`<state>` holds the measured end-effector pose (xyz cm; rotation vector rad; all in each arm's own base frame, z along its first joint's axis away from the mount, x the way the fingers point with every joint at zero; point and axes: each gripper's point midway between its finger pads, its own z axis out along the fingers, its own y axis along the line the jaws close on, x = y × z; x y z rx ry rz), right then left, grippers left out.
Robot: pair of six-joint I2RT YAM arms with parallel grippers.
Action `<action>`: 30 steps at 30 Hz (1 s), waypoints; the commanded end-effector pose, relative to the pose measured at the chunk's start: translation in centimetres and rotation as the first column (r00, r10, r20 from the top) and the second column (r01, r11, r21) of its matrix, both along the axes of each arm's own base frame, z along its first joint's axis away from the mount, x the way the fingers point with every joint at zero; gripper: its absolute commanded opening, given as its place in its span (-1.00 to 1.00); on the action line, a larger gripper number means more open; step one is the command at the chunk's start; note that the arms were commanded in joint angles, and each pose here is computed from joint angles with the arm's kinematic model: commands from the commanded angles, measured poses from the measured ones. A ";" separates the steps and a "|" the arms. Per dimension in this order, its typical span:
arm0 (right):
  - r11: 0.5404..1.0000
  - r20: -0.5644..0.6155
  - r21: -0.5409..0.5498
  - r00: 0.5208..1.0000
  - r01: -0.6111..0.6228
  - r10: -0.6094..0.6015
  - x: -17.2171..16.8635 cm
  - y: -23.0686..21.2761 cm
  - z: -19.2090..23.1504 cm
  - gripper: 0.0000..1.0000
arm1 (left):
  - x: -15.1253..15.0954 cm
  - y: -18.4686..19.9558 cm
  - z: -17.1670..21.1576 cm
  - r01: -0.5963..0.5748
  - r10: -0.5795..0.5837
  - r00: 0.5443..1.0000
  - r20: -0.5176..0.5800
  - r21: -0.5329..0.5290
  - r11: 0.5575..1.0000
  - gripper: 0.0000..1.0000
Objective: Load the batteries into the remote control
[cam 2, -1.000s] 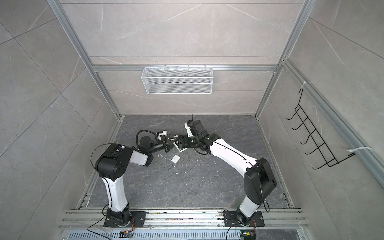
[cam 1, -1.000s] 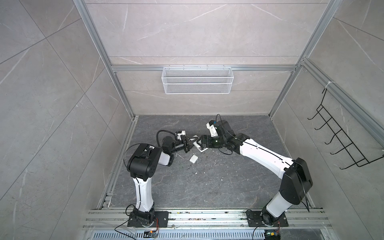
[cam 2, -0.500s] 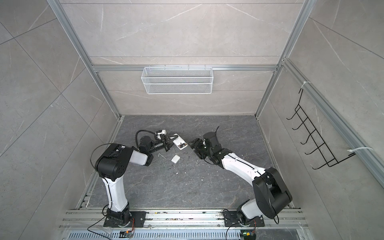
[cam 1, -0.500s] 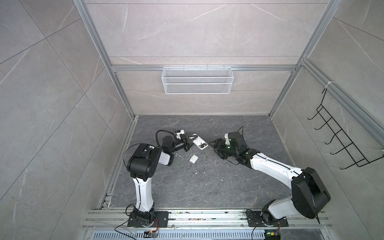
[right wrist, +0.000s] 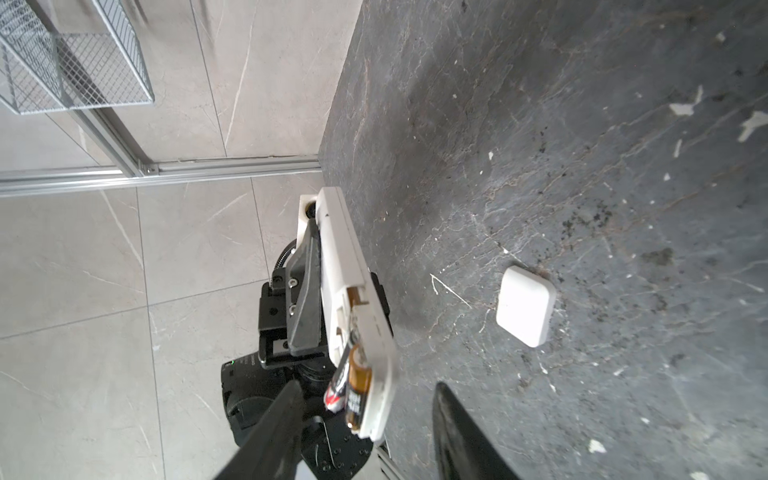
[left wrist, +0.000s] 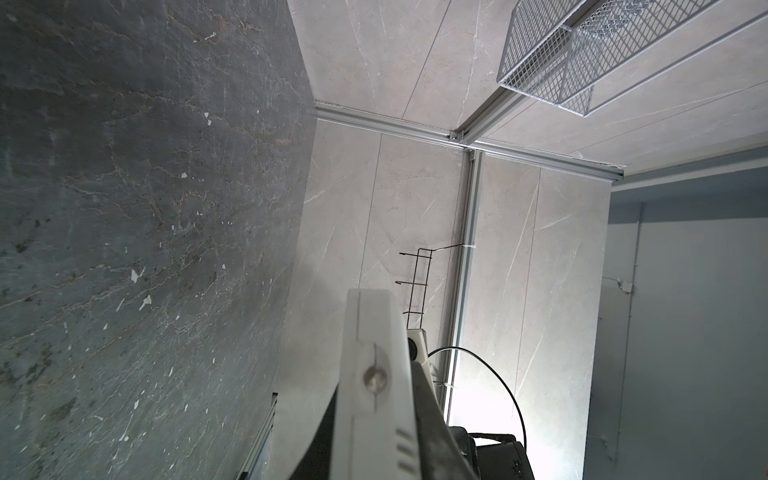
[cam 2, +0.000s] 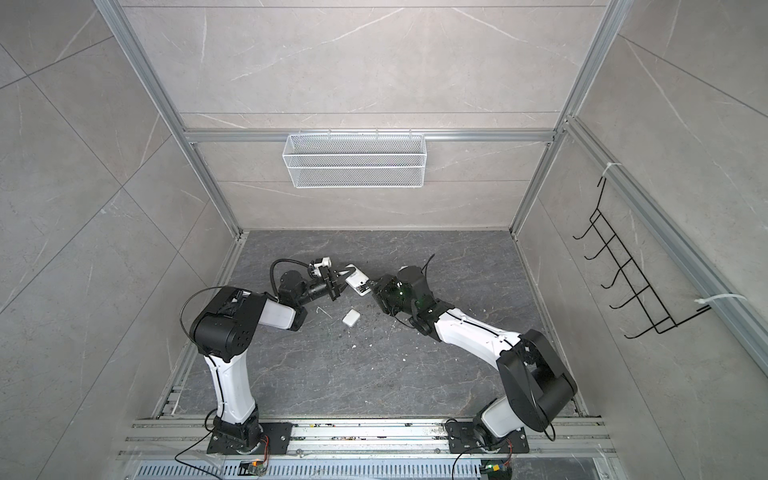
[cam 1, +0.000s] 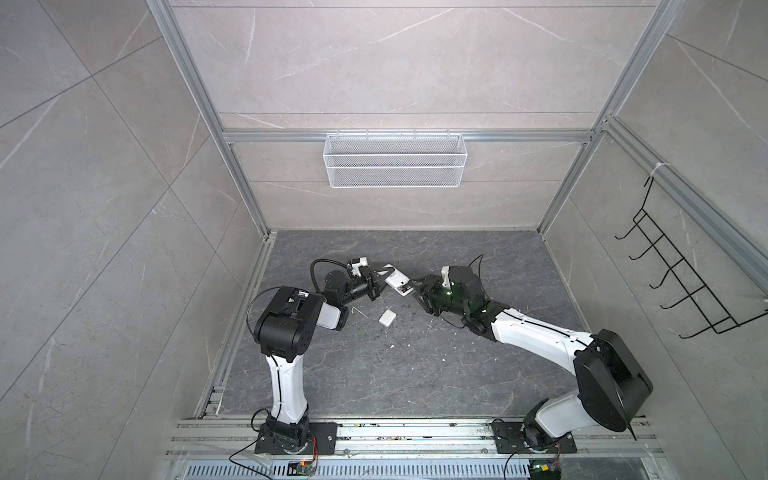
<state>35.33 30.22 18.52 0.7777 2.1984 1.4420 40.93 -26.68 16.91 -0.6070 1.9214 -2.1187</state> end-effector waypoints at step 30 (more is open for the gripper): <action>0.995 -0.005 0.054 0.996 0.085 -0.085 1.9 0.9 0.4 -0.58 | 0.4 0.3 5.5 -0.024 0.033 0.994 0.105 -0.083 0.996 -1.00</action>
